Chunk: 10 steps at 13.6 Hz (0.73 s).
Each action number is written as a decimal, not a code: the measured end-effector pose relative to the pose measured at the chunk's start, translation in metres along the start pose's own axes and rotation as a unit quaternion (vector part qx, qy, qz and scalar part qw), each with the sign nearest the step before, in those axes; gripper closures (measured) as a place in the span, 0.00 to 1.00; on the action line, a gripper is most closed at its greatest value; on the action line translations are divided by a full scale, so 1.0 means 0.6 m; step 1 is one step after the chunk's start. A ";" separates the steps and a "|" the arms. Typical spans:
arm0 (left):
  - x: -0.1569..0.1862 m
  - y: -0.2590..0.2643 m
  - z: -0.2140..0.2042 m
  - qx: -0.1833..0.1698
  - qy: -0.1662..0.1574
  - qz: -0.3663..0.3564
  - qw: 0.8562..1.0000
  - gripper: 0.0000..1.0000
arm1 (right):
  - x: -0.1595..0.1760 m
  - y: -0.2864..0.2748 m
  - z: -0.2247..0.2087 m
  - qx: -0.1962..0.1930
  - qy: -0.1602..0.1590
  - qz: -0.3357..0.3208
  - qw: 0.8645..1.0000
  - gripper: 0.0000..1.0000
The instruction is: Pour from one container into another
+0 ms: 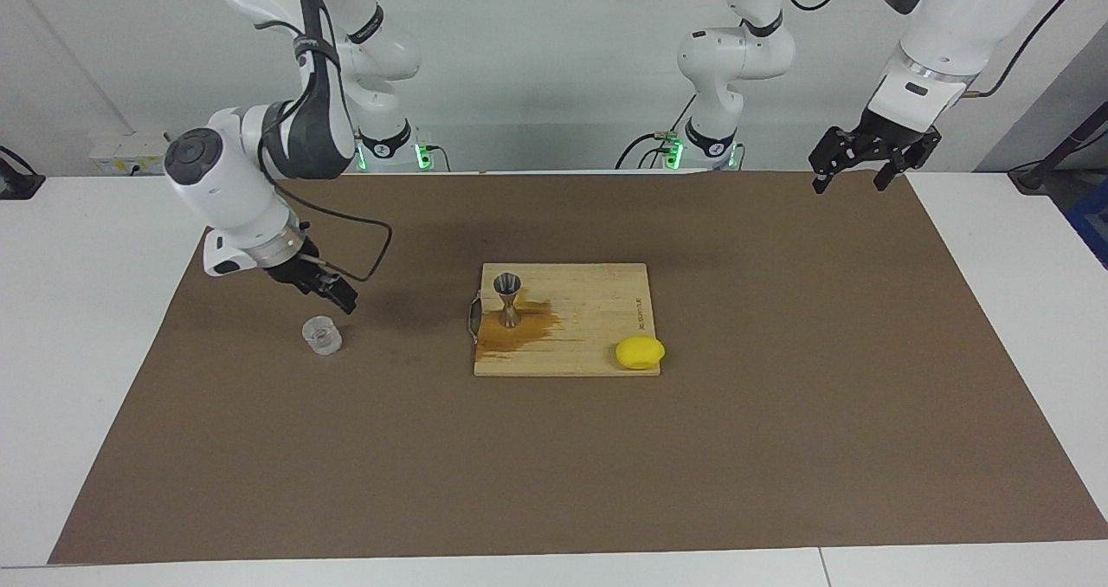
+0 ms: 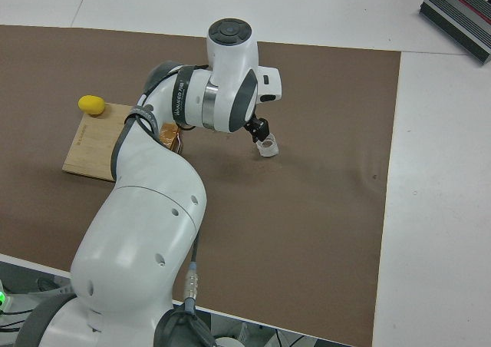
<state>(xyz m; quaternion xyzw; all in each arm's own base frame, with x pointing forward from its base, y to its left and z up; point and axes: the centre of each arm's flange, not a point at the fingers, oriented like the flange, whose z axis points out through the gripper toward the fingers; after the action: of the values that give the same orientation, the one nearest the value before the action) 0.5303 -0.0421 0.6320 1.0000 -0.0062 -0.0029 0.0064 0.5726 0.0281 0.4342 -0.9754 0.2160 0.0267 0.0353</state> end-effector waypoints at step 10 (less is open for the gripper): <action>0.000 0.000 0.000 0.000 0.000 0.000 1.000 0.00 | -0.052 -0.016 -0.308 -0.031 0.055 -0.144 0.988 0.00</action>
<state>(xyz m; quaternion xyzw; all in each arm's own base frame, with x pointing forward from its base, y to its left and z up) 0.5303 -0.0419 0.6321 1.0000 -0.0060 -0.0030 0.0064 0.5556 0.0350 0.6210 -0.9969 0.0739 -0.0257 -0.0031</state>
